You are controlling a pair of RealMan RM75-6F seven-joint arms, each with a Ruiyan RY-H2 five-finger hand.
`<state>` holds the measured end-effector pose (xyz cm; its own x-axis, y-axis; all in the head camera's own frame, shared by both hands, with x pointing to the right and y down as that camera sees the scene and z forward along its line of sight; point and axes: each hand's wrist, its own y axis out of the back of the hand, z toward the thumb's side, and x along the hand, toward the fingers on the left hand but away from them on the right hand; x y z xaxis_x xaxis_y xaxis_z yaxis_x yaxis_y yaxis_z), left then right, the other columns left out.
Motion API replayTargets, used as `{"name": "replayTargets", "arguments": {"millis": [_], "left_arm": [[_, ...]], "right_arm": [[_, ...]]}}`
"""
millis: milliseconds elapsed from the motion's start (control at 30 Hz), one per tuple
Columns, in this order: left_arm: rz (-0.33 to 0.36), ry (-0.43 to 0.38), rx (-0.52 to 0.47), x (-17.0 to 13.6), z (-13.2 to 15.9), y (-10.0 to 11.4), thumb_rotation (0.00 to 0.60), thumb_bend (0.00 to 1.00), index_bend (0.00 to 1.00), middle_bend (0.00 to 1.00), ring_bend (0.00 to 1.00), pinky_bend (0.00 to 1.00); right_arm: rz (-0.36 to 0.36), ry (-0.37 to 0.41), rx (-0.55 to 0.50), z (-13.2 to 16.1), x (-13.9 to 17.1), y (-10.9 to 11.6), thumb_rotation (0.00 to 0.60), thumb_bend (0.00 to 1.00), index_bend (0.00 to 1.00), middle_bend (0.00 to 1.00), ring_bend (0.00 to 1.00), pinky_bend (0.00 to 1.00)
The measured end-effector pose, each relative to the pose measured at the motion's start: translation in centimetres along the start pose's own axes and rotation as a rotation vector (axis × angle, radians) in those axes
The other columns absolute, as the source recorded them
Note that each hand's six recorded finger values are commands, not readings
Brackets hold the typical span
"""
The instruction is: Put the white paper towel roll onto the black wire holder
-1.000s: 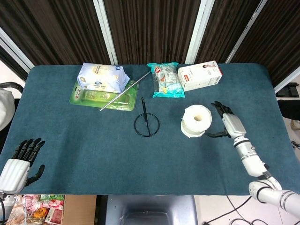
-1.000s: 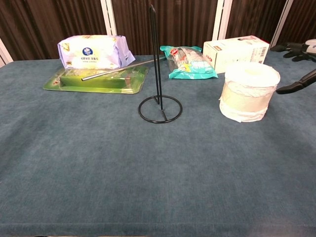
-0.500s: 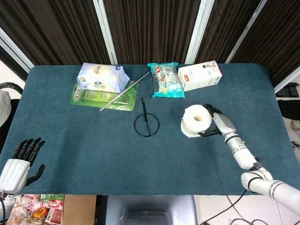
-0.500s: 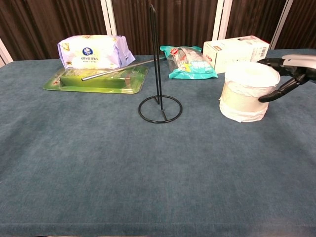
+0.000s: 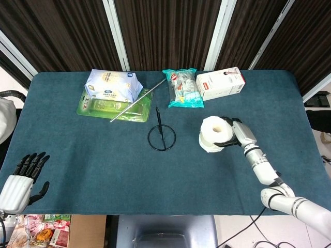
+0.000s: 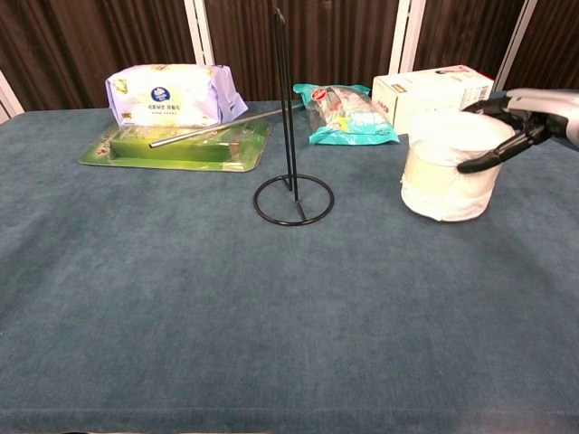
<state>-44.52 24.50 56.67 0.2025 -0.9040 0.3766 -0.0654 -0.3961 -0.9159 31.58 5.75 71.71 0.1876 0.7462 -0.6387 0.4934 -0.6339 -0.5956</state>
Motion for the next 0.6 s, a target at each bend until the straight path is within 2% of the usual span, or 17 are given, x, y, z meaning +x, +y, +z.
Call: {"name": "replayTargets", "arguments": {"millis": [100,267,400,600], "left_arm": [[0.000,-0.002,-0.001,0.0,0.1,0.0,0.600,0.46,0.00,0.03,0.00,0.08],[-0.003,-0.010,-0.004,-0.1,0.3,0.0,0.600,0.46,0.00,0.03,0.00,0.08],[-0.007,-0.016,-0.006,0.0,0.4,-0.2,0.600,0.46,0.00,0.03,0.00,0.08],[-0.018,-0.022,-0.003,0.1,0.6,-0.5,0.600,0.46,0.00,0.03,0.00,0.08]], "right_arm": [[-0.055,0.045,-0.034,1.1,0.6,1.1,0.600,0.29,0.84,0.63,0.52,0.23],[-0.162,0.165,-0.124,4.5,2.7,4.4,0.600,0.30,0.84,0.63,0.52,0.26],[-0.181,0.239,-0.206,7.6,4.4,6.6,0.600,0.30,0.84,0.63,0.53,0.27],[-0.202,0.358,-0.304,14.2,6.9,9.8,0.600,0.30,0.84,0.63,0.53,0.28]]}}
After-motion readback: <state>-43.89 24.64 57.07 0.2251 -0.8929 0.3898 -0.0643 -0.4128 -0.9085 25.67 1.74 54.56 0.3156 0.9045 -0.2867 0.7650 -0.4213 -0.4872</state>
